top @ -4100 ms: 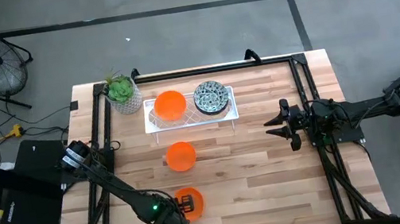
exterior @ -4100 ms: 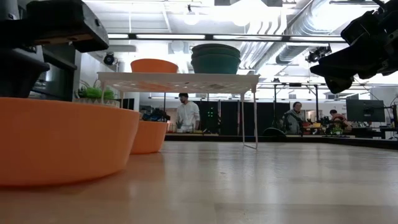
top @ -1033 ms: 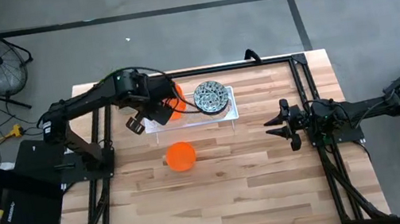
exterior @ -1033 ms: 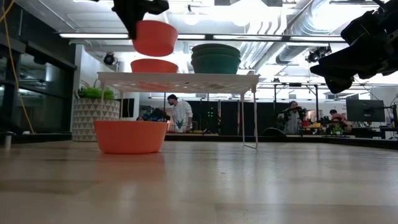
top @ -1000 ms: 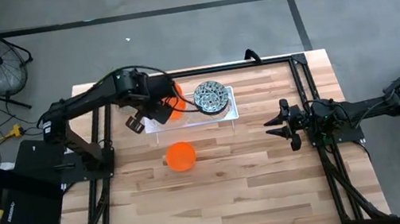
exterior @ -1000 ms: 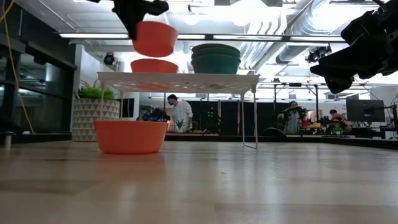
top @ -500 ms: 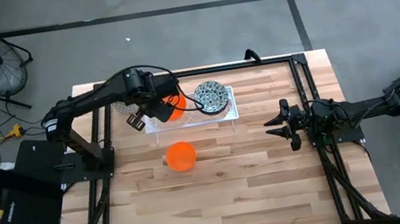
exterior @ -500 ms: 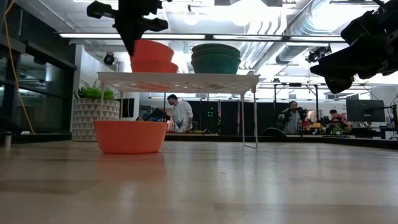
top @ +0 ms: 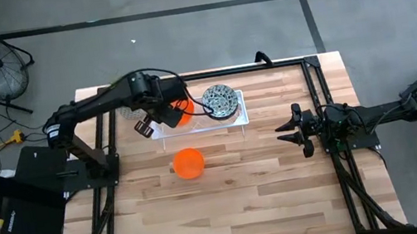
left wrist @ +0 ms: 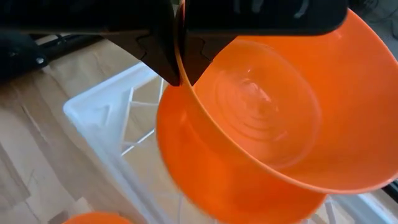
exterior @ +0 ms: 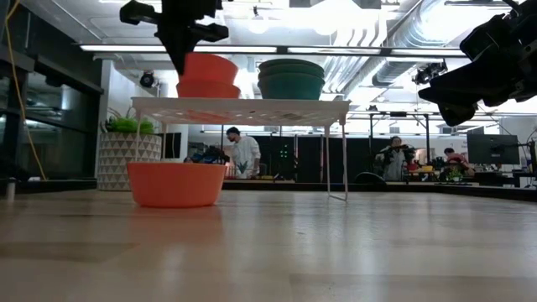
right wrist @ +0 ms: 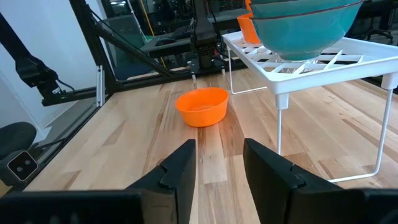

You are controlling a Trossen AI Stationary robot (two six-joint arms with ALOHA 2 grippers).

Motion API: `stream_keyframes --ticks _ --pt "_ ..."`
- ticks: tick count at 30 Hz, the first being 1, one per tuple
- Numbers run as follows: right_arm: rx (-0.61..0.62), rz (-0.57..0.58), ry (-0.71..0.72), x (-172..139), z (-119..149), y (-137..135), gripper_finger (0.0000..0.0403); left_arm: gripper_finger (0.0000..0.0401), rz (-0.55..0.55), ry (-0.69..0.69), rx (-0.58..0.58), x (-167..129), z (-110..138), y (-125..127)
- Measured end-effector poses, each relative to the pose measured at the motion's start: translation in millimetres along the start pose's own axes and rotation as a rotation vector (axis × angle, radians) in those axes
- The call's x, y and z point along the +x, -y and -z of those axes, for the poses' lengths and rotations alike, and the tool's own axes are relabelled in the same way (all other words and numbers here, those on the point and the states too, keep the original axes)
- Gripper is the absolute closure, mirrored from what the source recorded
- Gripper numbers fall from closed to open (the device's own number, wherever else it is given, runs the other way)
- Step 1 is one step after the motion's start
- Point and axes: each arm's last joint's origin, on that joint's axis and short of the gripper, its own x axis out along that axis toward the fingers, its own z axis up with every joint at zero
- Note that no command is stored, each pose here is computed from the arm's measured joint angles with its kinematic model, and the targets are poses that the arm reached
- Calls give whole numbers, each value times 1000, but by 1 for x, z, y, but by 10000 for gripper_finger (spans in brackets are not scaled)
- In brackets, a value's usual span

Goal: Pick & Place Mini bowls
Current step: Stack the bottom orange bowl on the orange bowl on the shelf

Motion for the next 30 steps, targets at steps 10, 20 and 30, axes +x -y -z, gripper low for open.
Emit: stream_keyframes --ticks 10,20,30 --pt "0 0 0 0 0 0 281 401 -11 20 4 -1 -4 1" --pt "0 0 0 0 0 0 281 401 16 -2 9 13 -18 -3" --pt "0 0 0 0 0 0 281 395 15 -16 10 14 -18 -3"
